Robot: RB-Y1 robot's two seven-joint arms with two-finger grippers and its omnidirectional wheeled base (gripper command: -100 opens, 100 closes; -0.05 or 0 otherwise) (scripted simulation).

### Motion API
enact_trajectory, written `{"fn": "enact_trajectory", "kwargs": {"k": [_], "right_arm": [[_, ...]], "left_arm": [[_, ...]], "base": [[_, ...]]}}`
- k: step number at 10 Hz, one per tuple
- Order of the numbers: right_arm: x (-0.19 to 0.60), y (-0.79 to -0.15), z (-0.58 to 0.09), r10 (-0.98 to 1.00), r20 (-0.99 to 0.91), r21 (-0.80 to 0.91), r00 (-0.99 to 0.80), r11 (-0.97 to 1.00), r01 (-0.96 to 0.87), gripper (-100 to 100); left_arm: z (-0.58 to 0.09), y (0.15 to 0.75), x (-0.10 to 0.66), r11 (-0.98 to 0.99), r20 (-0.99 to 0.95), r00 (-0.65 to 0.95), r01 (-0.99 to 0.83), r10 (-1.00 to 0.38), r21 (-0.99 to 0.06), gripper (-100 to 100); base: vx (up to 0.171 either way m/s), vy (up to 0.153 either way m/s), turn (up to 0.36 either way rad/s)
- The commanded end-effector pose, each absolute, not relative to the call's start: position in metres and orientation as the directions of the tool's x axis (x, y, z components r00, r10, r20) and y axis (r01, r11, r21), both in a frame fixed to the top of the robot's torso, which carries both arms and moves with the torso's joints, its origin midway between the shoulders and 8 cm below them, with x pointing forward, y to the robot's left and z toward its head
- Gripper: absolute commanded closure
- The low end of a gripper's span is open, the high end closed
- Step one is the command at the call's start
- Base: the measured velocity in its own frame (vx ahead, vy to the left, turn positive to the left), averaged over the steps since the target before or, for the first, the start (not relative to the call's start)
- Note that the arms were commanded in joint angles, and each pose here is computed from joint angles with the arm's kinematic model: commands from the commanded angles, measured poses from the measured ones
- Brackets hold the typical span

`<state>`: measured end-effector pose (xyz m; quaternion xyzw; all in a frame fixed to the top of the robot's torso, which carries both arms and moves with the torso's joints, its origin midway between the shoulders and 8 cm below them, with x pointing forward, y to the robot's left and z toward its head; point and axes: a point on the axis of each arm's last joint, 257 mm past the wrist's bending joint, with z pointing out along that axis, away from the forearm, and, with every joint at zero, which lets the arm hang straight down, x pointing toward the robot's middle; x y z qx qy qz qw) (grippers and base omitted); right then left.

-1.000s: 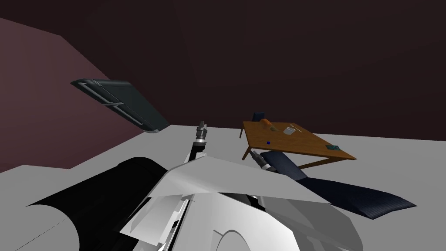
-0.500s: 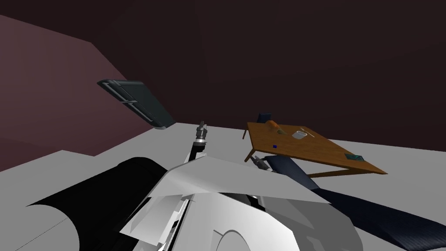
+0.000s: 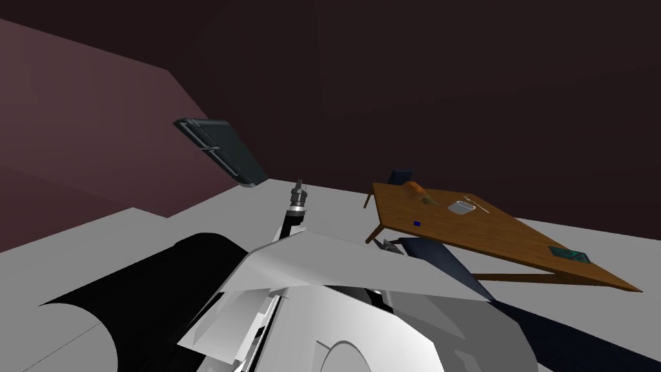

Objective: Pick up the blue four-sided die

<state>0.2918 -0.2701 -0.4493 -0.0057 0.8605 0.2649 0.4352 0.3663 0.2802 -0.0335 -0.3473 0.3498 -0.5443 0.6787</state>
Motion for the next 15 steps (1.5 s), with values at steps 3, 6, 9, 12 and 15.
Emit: {"fn": "enact_trajectory", "kwargs": {"k": [3, 6, 9, 12, 15], "right_arm": [[0.253, -0.323, -0.492, 0.052, -0.708, 0.321, -0.704, 0.912, -0.256, -100], [0.23, -0.356, -0.511, -0.025, -0.669, 0.257, -0.743, 0.93, -0.262, -100], [0.225, -0.364, -0.516, -0.026, -0.658, 0.248, -0.752, 0.936, -0.249, -100], [0.202, -0.397, -0.529, -0.097, -0.61, 0.185, -0.786, 0.948, -0.26, -100], [0.156, -0.464, -0.545, -0.218, -0.497, 0.071, -0.84, 0.954, -0.29, -100]], "left_arm": [[-0.034, 0.28, 0.366, 0.166, -0.097, 0.163, 0.496, -0.982, -0.852, 0], [-0.034, 0.28, 0.366, 0.166, -0.097, 0.163, 0.496, -0.982, -0.852, 0], [-0.034, 0.28, 0.366, 0.166, -0.097, 0.163, 0.496, -0.982, -0.852, 0], [-0.034, 0.28, 0.366, 0.166, -0.097, 0.163, 0.496, -0.982, -0.852, 0], [-0.034, 0.28, 0.366, 0.166, -0.097, 0.163, 0.496, -0.982, -0.852, 0]], "base": [[0.014, -0.001, 0.221], [0.002, -0.009, 0.114], [0.001, -0.01, 0.044], [0.001, -0.018, 0.137], [-0.001, -0.041, 0.274]]}}
